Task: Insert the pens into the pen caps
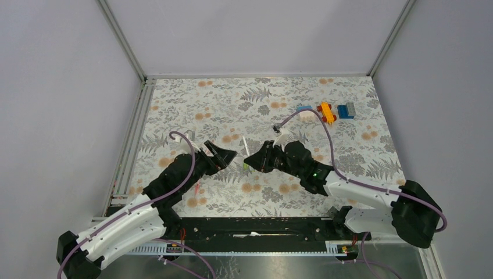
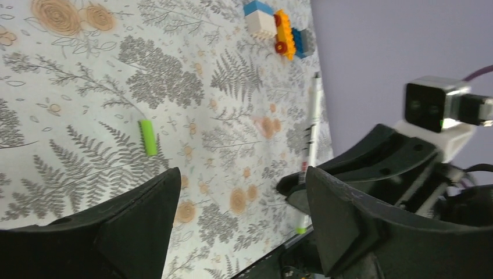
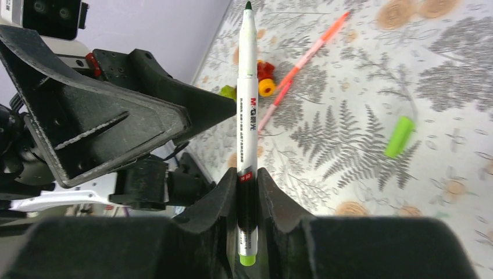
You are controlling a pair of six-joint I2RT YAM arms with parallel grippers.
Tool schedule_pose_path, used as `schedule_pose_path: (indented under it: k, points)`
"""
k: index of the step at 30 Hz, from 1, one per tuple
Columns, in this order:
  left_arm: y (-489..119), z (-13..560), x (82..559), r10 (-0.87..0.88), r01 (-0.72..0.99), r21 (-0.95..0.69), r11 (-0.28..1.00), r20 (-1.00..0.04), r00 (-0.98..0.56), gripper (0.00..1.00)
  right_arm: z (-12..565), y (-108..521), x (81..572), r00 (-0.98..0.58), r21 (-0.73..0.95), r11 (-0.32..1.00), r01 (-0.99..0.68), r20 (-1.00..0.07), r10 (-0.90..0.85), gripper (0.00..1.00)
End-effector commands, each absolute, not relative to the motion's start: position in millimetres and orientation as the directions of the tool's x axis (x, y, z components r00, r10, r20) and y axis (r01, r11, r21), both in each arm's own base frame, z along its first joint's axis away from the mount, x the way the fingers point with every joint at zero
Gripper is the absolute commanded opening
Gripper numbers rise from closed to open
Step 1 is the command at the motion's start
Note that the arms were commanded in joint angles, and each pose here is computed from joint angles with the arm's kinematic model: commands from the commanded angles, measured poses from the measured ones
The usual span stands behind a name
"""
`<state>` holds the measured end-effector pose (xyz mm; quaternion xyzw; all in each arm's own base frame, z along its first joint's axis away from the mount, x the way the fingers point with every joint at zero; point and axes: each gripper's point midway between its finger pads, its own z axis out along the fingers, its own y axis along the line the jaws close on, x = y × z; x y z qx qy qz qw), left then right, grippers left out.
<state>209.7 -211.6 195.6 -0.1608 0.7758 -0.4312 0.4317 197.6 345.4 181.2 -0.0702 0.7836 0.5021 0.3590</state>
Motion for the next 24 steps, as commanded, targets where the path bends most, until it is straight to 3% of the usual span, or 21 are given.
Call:
schedule_pose_path:
  k: [1,6,13,24]
  points:
    - [-215.0,187.3,207.4,-0.528,0.170,-0.742,0.648,-0.599,-0.602,0.81,171.7,310.4,209.0,-0.650,0.612,0.646,-0.456,-0.725,0.227,0.00]
    - [-221.7,158.5,212.6,-0.404,0.135,-0.640,0.757,-0.620,-0.673,0.78,163.1,278.1,209.9,-0.623,0.544,0.738,-0.399,-0.752,0.217,0.01]
    - [-242.5,118.5,225.0,-0.259,0.074,-0.502,0.862,-0.560,-0.787,0.71,157.6,227.8,213.7,-0.568,0.449,0.850,-0.275,-0.789,0.233,0.04]
    - [-265.4,78.1,242.3,-0.147,0.021,-0.312,0.950,-0.504,-0.851,0.61,157.3,209.3,206.0,-0.559,0.377,0.880,-0.290,-0.813,0.164,0.04]
